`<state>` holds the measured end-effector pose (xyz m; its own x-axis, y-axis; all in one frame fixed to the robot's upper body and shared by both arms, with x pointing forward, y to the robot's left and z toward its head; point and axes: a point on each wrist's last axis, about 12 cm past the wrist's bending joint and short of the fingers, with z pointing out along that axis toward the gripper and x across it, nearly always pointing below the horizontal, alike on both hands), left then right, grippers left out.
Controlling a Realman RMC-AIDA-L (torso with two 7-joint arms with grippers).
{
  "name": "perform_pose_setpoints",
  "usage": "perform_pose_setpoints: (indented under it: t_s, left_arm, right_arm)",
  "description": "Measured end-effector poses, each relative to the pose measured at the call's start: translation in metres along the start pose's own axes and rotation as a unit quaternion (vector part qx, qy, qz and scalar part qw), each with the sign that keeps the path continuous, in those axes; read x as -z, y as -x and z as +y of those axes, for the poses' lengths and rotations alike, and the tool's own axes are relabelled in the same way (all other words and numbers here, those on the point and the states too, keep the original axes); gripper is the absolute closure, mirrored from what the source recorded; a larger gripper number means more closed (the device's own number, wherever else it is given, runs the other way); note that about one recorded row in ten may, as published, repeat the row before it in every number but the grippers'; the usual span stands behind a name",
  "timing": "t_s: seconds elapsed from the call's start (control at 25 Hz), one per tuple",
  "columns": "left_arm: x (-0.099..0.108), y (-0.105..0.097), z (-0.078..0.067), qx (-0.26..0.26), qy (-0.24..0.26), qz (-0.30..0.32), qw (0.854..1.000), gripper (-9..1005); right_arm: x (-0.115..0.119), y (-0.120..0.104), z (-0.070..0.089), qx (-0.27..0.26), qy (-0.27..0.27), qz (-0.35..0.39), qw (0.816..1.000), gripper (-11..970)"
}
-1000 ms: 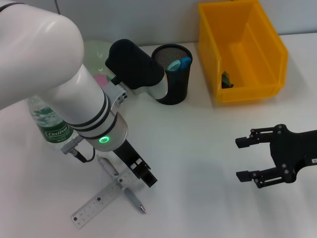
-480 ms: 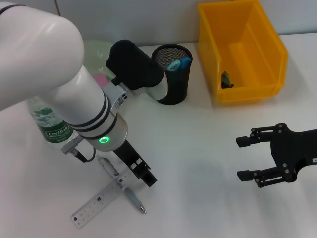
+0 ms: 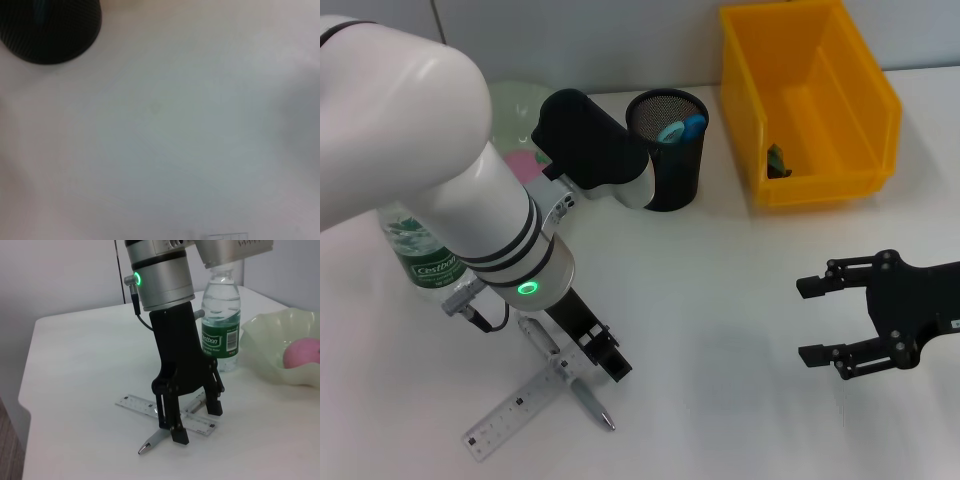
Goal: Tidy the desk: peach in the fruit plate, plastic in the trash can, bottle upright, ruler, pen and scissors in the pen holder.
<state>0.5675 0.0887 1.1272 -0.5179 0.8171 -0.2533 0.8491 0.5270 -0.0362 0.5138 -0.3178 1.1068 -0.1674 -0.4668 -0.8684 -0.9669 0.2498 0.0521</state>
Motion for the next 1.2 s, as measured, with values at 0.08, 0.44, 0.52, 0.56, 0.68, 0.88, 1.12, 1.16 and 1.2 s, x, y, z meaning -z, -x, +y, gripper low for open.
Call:
perform_pose_setpoints:
  t_s: [0.08, 0.44, 0.52, 0.56, 0.68, 0.88, 1.12, 1.16, 1.2]
  left_arm:
    - [-0.0001, -0.0001, 0.0, 0.0, 0.0, 0.0, 1.0, 160]
    - [-0.0029, -0.0019, -0.0011, -0.005, 0.002, 0.005, 1.0, 163]
    - [-0.0033, -0.0018, -0.0007, -0.004, 0.003, 0.005, 1.0, 163]
    - [-0.0039, -0.0018, -0.0008, -0.005, 0.003, 0.006, 1.0, 164]
    - [-0.0048, -0.001, -0.0015, -0.009, 0.005, 0.005, 1.0, 219]
    - [-0.006, -0.0015, -0.0009, -0.008, 0.006, 0.005, 1.0, 357]
    - [-0.0063, -0.0011, -0.0009, -0.008, 0.007, 0.004, 1.0, 419]
    - [-0.0064, -0.0008, -0.0009, -0.009, 0.008, 0.003, 1.0, 426]
    - [-0.0067, -0.0005, -0.001, -0.009, 0.008, 0.002, 1.0, 433]
  right_arm:
    - [0.0002, 0.0, -0.0001, 0.0, -0.001, 0.0, 1.0, 183]
    - [0.0012, -0.0005, 0.0001, -0.002, -0.002, -0.002, 1.0, 183]
    - [0.0012, -0.0005, 0.0001, -0.002, -0.002, -0.002, 1.0, 183]
    - [0.0013, -0.0005, 0.0002, -0.002, -0.002, -0.002, 1.0, 183]
    - [0.0014, -0.0004, 0.0005, -0.002, -0.001, -0.002, 1.0, 182]
    - [0.0014, -0.0004, 0.0007, -0.002, 0.0, -0.003, 1.0, 182]
    - [0.0016, -0.0003, 0.0007, -0.002, -0.001, -0.003, 1.0, 182]
    - [0.0016, -0.0003, 0.0007, -0.002, -0.001, -0.003, 1.0, 182]
    - [0.0017, -0.0003, 0.0007, -0.002, -0.001, -0.003, 1.0, 183]
